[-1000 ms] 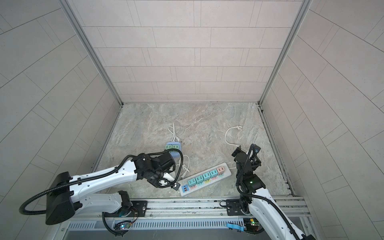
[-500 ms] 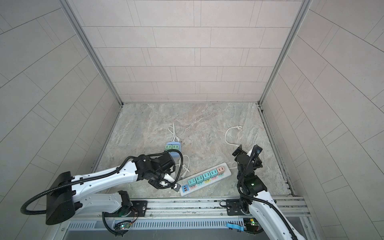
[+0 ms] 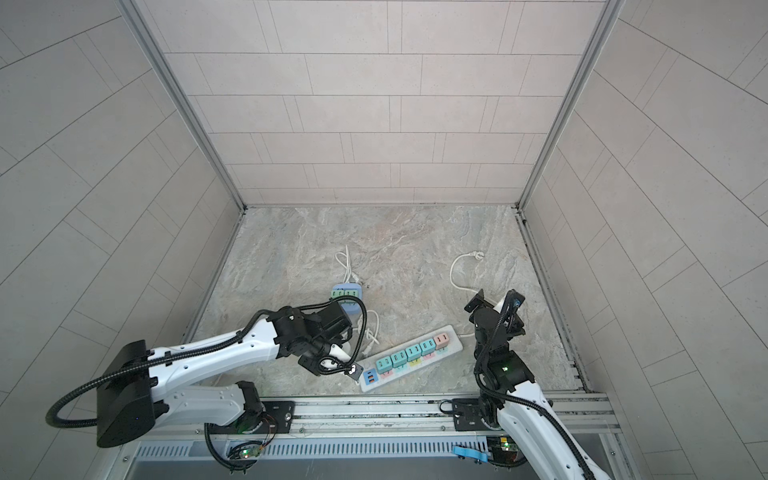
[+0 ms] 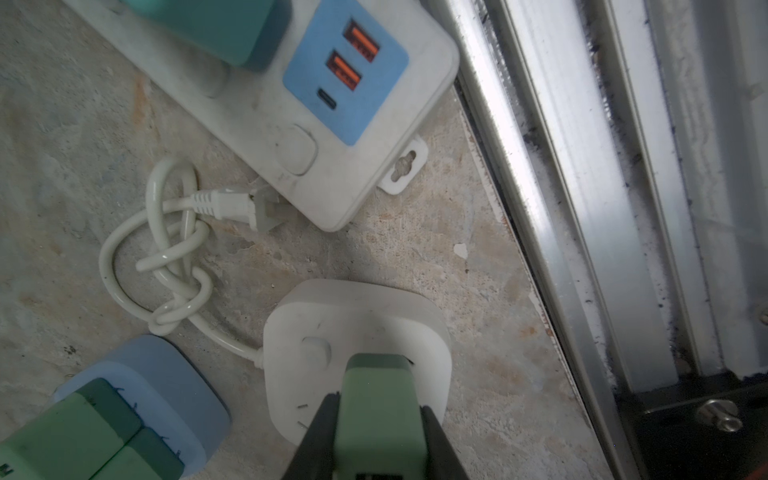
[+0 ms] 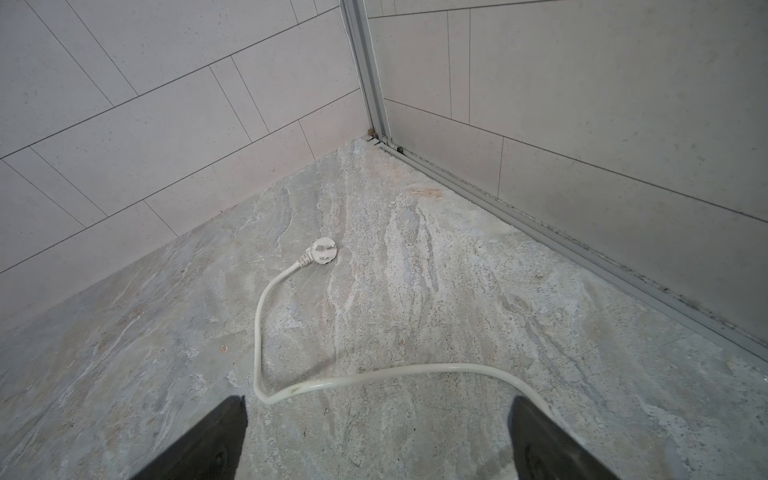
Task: Insert the plug
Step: 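Lower the green adapter with the left gripper onto the white square socket, then press the green adapter down into the white socket with the left gripper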
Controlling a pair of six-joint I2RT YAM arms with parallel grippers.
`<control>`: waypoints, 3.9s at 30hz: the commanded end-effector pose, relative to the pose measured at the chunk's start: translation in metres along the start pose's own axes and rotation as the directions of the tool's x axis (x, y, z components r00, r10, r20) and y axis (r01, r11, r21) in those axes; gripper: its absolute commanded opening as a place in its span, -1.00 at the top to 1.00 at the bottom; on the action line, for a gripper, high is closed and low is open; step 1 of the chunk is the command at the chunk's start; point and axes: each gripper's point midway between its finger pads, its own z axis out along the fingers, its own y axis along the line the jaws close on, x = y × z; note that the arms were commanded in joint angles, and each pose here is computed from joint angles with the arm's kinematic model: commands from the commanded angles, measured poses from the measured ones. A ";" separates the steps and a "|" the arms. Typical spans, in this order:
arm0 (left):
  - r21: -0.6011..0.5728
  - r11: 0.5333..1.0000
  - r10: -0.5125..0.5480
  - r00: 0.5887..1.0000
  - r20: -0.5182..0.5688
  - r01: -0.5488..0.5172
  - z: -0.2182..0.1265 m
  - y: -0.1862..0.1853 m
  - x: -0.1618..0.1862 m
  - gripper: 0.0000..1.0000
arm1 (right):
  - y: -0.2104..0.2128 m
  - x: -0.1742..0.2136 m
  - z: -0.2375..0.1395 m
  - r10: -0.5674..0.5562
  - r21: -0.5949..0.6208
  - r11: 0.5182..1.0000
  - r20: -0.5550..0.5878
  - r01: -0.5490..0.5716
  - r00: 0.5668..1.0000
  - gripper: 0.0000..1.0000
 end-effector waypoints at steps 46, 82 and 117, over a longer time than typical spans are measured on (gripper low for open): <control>0.093 0.996 -0.015 0.995 0.103 0.005 0.004 -0.013 -0.014 1.00 | -0.003 0.002 0.000 0.003 0.011 1.000 -0.006 -0.003 1.000 -1.00; 0.062 0.998 -0.011 0.995 0.100 0.005 0.011 -0.008 -0.012 1.00 | -0.003 0.002 0.000 0.002 0.010 1.000 -0.006 -0.002 1.000 -1.00; 0.029 1.000 0.010 0.999 0.045 -0.012 0.005 -0.018 0.001 1.00 | -0.003 0.002 0.000 0.003 0.008 1.000 -0.006 -0.003 1.000 -1.00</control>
